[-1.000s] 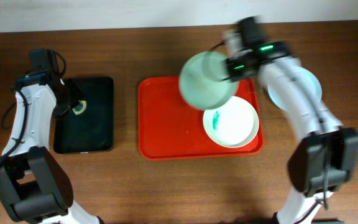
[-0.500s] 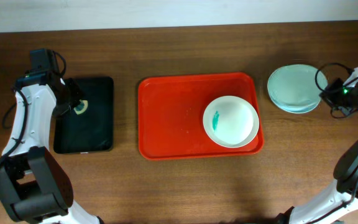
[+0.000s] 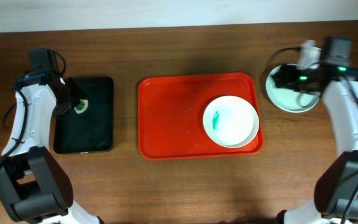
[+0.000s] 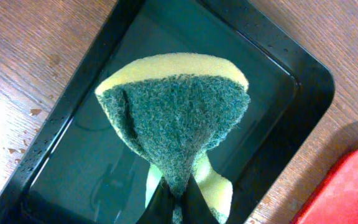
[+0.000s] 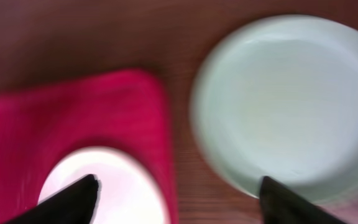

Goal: Clean dirty plates on tray and stack at the side
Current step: 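Move the right gripper to the white plate and grip its rim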

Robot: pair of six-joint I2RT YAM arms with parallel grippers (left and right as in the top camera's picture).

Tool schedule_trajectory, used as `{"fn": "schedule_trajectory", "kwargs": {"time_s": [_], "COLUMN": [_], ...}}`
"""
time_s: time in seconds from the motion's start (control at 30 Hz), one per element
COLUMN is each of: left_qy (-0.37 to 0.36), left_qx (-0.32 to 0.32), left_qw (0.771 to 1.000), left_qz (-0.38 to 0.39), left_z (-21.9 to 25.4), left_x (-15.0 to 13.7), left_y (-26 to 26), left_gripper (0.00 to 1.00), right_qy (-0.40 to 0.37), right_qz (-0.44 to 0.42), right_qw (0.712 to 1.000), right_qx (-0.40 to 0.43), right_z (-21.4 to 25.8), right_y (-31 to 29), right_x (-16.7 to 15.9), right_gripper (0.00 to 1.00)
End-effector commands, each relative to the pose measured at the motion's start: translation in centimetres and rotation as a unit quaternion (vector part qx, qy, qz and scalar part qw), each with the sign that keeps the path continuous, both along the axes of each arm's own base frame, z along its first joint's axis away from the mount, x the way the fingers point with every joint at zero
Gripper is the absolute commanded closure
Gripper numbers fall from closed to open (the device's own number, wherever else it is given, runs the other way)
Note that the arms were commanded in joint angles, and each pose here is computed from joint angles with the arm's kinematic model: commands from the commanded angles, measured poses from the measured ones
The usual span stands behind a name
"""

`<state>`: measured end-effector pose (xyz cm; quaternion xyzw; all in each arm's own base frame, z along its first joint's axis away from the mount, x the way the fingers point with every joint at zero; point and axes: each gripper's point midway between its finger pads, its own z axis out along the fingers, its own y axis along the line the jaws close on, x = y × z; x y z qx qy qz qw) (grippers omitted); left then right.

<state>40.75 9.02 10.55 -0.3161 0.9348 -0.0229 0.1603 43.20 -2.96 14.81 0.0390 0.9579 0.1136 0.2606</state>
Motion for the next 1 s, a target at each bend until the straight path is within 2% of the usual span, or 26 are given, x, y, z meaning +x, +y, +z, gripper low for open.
{"fn": "schedule_trajectory", "kwargs": {"time_s": [0.0, 0.17, 0.23, 0.3, 0.4, 0.47, 0.57, 0.77, 0.83, 0.97], "left_qy": [-0.011, -0.011, -0.011, -0.012, -0.012, -0.012, -0.015, -0.019, -0.020, -0.027], "left_qx": [-0.011, -0.010, -0.010, -0.010, -0.010, -0.011, -0.022, -0.033, -0.032, -0.048], "left_qw": [1.000, 1.000, 1.000, 1.000, 1.000, 1.000, 1.000, 0.999, 0.999, 0.992], "left_qz": [-0.004, -0.004, -0.004, -0.004, -0.004, -0.004, -0.008, -0.020, -0.036, -0.117], "left_z": [0.6, 0.6, 0.6, 0.6, 0.6, 0.6, 0.7, 0.7, 0.7, 0.9], "left_x": [0.2, 0.2, 0.2, 0.2, 0.2, 0.2, 0.3, 0.5, 0.7, 1.5], "left_y": [-0.5, -0.4, -0.4, -0.4, -0.4, -0.4, -0.9, -1.5, -2.5, -8.2], "left_gripper": [1.00, 1.00, 1.00, 1.00, 1.00, 1.00, 1.00, 1.00, 1.00, 1.00], "right_qy": [0.039, 0.153, 0.170, 0.191, 0.245, 0.271, 0.274, 0.222, 0.219, 0.227], "right_qz": [0.149, 0.154, 0.156, 0.165, 0.162, 0.144, 0.148, 0.122, 0.120, 0.095], "right_qw": [0.986, 0.962, 0.959, 0.957, 0.946, 0.943, 0.944, 0.967, 0.968, 0.969], "right_qx": [-0.058, -0.167, -0.163, -0.147, -0.137, -0.129, -0.108, -0.025, -0.029, -0.019], "right_z": [-4.2, -11.3, -12.1, -12.3, -12.8, -13.9, -15.0, -14.7, -14.7, -15.2], "right_y": [6.2, 5.7, 5.7, 6.2, 6.0, 5.9, 6.6, 9.5, 9.3, 9.4], "right_x": [-1.1, -3.5, -4.0, -5.2, -7.9, -9.4, -10.2, -7.6, -7.4, -7.3], "right_gripper": [0.12, 0.14, 0.19, 0.33, 0.38, 0.38, 0.38, 0.47, 0.49, 0.74]}}
